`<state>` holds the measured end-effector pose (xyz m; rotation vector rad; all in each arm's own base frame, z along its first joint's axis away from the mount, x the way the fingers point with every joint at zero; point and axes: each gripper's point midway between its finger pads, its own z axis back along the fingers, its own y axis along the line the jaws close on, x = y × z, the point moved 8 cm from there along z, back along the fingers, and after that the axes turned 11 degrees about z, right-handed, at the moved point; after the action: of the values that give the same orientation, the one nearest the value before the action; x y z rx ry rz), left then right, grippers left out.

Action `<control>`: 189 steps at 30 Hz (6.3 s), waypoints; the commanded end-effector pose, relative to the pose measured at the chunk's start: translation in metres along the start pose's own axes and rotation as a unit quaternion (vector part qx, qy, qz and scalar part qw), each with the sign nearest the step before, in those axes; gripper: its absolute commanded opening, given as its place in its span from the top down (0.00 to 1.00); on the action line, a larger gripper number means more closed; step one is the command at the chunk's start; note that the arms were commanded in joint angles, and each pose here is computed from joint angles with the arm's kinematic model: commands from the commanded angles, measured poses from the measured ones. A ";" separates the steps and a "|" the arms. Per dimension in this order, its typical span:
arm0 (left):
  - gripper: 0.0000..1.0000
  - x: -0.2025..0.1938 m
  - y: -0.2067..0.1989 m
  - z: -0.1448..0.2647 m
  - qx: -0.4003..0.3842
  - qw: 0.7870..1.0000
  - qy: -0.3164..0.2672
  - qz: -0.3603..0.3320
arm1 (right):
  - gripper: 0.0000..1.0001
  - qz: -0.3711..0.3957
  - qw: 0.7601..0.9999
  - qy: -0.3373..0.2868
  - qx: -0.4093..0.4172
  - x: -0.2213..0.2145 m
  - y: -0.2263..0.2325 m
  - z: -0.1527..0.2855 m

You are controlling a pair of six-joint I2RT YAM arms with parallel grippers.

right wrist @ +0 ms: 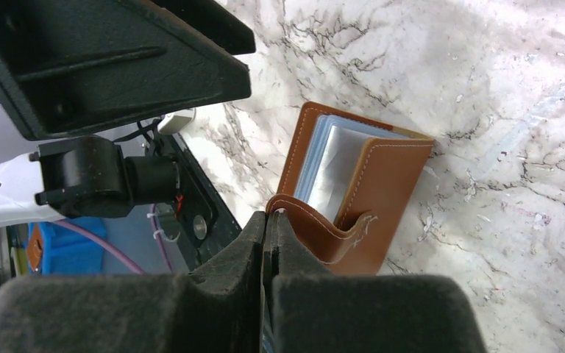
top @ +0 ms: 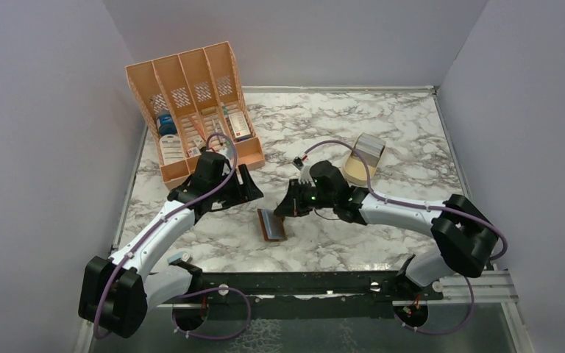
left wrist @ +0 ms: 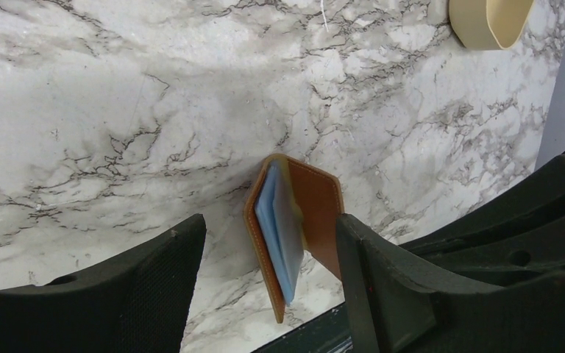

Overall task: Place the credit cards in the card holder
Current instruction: Open the card holder at the center of the board.

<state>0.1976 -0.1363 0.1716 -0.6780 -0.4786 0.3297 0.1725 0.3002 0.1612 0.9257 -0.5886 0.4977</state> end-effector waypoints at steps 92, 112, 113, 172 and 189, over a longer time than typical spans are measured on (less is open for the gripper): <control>0.59 -0.048 0.029 -0.056 -0.111 0.984 0.130 0.053 | 0.99 0.000 0.961 -0.001 -0.278 -0.053 -0.063 0.062; 1.00 -0.042 0.011 -0.045 -0.136 0.982 0.124 0.050 | 0.74 0.011 0.993 -0.023 -0.116 -0.002 0.005 0.078; 1.00 -0.042 0.011 -0.045 -0.133 0.982 0.122 0.049 | 0.72 0.012 0.995 -0.024 -0.092 0.000 0.011 0.077; 1.00 -0.051 0.013 -0.042 -0.118 0.984 0.127 0.050 | 0.39 -0.047 0.985 0.076 -0.147 -0.047 -0.043 -0.010; 1.00 -0.050 0.022 -0.048 -0.081 0.988 0.125 0.042 | 0.33 -0.006 0.975 0.061 -0.212 -0.028 -0.037 0.022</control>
<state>0.1721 -0.1667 0.1076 -0.9168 -0.2140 0.2974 0.1646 0.2665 0.1130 0.5606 -0.4719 0.3946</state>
